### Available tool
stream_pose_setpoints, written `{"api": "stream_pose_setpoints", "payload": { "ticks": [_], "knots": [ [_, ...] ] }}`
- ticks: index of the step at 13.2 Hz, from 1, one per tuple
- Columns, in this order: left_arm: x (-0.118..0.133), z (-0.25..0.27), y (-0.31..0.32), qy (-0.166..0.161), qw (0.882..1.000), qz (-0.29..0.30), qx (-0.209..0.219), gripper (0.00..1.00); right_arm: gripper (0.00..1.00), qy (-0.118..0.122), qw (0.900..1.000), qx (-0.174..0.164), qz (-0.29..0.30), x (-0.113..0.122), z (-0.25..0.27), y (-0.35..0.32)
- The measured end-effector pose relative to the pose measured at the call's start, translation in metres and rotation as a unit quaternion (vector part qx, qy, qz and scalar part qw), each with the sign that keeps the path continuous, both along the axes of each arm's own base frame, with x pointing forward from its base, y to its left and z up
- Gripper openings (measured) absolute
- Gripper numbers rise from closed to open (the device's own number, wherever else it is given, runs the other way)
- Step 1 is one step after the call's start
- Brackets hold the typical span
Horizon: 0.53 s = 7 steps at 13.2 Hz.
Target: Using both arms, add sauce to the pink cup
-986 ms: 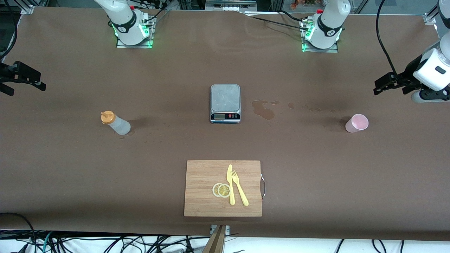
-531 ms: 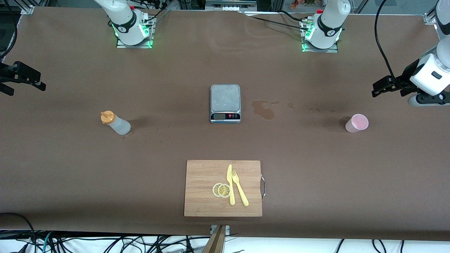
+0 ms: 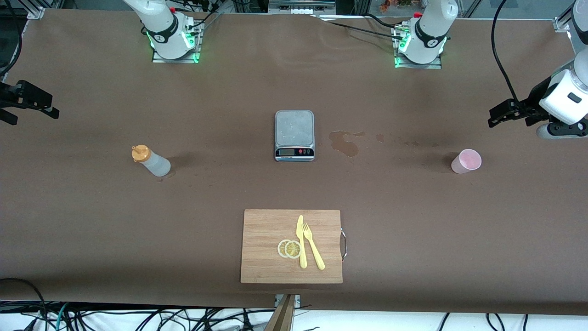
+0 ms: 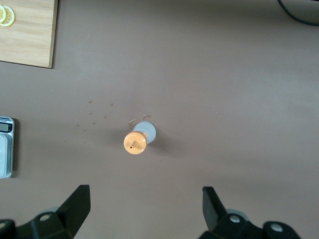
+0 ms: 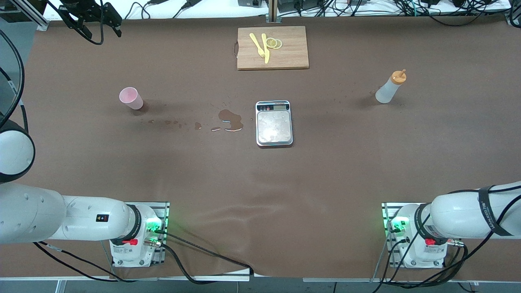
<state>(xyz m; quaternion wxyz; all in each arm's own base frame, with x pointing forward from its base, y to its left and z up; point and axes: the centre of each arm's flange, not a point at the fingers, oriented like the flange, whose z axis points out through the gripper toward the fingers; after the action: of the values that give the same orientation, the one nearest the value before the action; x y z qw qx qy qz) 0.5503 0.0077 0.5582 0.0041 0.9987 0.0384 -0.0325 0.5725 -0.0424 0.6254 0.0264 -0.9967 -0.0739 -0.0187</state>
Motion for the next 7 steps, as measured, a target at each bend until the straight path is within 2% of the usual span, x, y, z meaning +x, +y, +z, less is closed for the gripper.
{"api": "stream_pose_setpoints", "payload": {
  "ticks": [7],
  "knots": [
    [0.0001,-0.0003,0.0,0.0,1.0,0.0,0.0,1.0,1.0,0.001,1.0,0.0,-0.001,-0.0003,-0.0002,-0.0018]
  ]
}}
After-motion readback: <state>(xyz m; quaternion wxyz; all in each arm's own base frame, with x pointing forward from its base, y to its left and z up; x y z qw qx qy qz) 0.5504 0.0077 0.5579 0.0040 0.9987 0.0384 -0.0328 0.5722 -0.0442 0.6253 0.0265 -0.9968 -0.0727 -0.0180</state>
